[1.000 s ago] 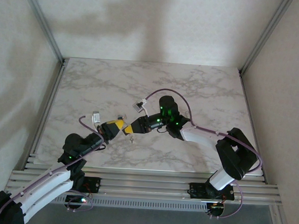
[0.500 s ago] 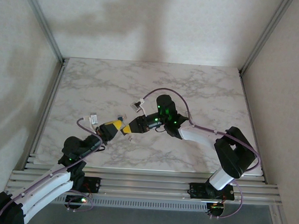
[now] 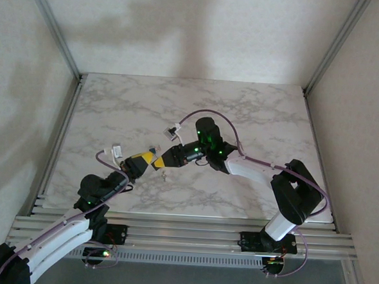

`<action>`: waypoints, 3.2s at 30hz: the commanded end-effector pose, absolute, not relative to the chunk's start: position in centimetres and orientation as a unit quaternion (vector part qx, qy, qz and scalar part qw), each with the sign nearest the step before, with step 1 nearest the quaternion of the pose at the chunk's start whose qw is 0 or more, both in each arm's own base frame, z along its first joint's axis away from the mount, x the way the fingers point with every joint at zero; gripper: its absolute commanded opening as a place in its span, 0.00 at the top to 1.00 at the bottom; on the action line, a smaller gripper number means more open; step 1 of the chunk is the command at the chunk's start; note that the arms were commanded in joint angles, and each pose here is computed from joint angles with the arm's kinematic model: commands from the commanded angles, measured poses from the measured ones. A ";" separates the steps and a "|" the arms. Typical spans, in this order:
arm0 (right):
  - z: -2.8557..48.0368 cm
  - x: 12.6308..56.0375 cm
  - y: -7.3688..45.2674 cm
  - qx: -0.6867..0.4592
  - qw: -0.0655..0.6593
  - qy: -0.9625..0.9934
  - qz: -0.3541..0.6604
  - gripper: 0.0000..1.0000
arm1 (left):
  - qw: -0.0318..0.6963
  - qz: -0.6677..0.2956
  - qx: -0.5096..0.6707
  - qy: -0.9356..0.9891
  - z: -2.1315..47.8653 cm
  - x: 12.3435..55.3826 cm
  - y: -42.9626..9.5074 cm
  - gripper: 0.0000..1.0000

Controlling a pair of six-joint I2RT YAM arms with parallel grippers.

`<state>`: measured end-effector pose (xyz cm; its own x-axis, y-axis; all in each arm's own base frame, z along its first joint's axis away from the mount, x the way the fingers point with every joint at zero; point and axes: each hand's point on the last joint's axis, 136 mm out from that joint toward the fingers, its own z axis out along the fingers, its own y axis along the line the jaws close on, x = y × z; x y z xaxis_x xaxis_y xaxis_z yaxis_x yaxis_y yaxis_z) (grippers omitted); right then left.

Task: Lock with the key

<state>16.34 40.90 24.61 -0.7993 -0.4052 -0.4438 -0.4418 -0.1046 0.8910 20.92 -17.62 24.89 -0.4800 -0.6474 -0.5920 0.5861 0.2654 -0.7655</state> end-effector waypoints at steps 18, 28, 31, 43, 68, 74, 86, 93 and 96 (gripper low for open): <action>29.8 20.0 42.5 -0.317 0.118 0.648 0.683 1.00 | 0.442 -0.631 0.044 0.636 22.2 17.9 -20.5 1.00; 30.1 20.5 42.5 -0.314 0.120 0.647 0.684 1.00 | 0.432 -0.638 0.053 0.635 22.0 17.5 -21.3 1.00; 30.3 20.9 42.4 -0.309 0.125 0.649 0.684 1.00 | 0.430 -0.637 0.056 0.637 22.0 17.4 -21.6 1.00; 31.0 22.0 42.3 -0.296 0.136 0.648 0.688 1.00 | 0.421 -0.637 0.063 0.643 21.5 17.1 -22.4 1.00; 31.3 23.4 42.5 -0.290 0.157 0.655 0.680 1.00 | 0.404 -0.648 0.097 0.638 22.0 15.9 -24.4 1.00; 31.4 23.9 42.7 -0.288 0.158 0.658 0.677 1.00 | 0.399 -0.650 0.112 0.637 22.1 15.3 -25.4 1.00; 29.6 22.8 41.7 -0.294 0.145 0.668 0.668 1.00 | 0.430 -0.630 0.083 0.641 22.4 16.3 -24.3 1.00; 28.0 21.9 41.0 -0.296 0.132 0.678 0.660 0.97 | 0.454 -0.631 0.030 0.628 23.3 17.5 -22.9 1.00; 27.8 21.7 40.9 -0.296 0.129 0.680 0.658 0.89 | 0.460 -0.626 0.017 0.629 23.5 18.0 -22.7 1.00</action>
<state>17.72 40.05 25.82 -0.7807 -0.4292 -0.4541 -0.4512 -0.1155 0.8849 21.45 -18.93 26.08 -0.4017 -0.7375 -0.5429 0.5566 0.2741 -0.7842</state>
